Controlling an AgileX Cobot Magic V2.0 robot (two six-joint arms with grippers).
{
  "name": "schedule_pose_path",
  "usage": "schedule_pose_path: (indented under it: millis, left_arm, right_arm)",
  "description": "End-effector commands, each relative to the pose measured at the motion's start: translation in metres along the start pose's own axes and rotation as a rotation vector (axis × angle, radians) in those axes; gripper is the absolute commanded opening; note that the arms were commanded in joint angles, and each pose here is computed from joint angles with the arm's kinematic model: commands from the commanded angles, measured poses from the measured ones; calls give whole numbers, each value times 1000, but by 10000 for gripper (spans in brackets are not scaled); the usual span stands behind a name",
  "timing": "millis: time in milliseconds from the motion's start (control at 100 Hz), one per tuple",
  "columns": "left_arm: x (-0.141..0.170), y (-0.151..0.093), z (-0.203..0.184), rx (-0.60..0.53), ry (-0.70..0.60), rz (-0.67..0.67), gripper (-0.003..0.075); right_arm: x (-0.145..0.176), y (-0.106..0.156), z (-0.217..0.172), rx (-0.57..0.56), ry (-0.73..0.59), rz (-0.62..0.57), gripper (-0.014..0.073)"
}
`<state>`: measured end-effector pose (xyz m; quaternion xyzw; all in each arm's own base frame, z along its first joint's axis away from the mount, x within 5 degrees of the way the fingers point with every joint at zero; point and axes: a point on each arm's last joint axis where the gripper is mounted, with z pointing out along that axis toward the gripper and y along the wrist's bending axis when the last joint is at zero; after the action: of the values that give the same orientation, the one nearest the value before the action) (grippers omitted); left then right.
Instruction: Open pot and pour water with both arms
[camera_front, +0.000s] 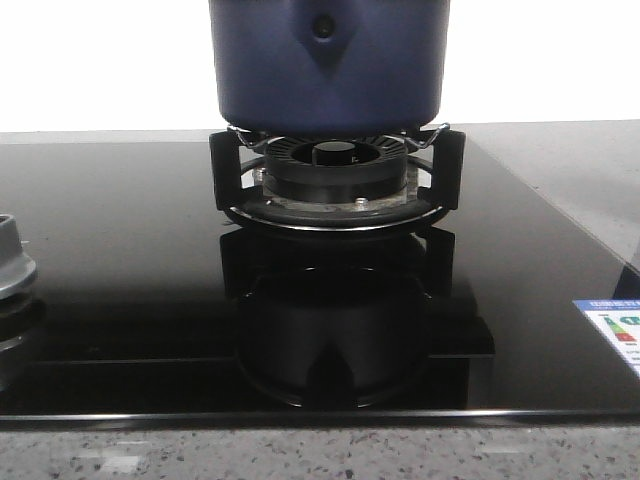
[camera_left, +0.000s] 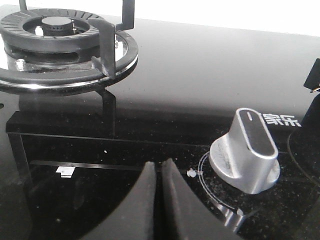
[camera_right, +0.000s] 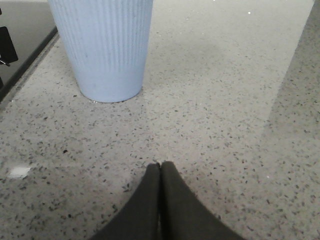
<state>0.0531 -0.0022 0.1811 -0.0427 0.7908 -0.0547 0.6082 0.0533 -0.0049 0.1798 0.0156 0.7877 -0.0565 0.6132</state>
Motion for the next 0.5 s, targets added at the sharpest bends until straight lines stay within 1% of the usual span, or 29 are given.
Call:
schedule_pose_path:
  millis: [0,170,280,310,350,380,430,460,490]
  left_arm:
    - [9,1,3,7,-25,-17,-20]
    - [9,1,3,7,-25,-17,-20]
    - [9,1,3,7,-25,-17,-20]
    - [8,2,3,1,-38,18,-20]
    - [6,3,3,-19,-62,99,-20]
    - [4,4,2,-25,-80,128,-20]
    - [1,4,2,-37,-116,193,-20]
    - [-2,4,2,-36,-145,211,-20]
    - [-6,2,1,-25,-196,212,-20]
  right_arm:
    - [6,0,1,8,-9,-5,-71]
    - [5,0,1,12,-20,-11,-71]
    - [-1,-2,1,28,-89,-25,-71]
    - [-4,-2,1,32,-119,-25,-71]
    - [-8,-3,0,41,-172,-26,-71]
    - [-11,-3,0,45,-196,-26,-71]
    - [-17,-4,-2,55,-271,-18,-71]
    - [-21,-5,-3,56,-320,22,-71]
    - [-25,-5,-5,49,-361,108,-71]
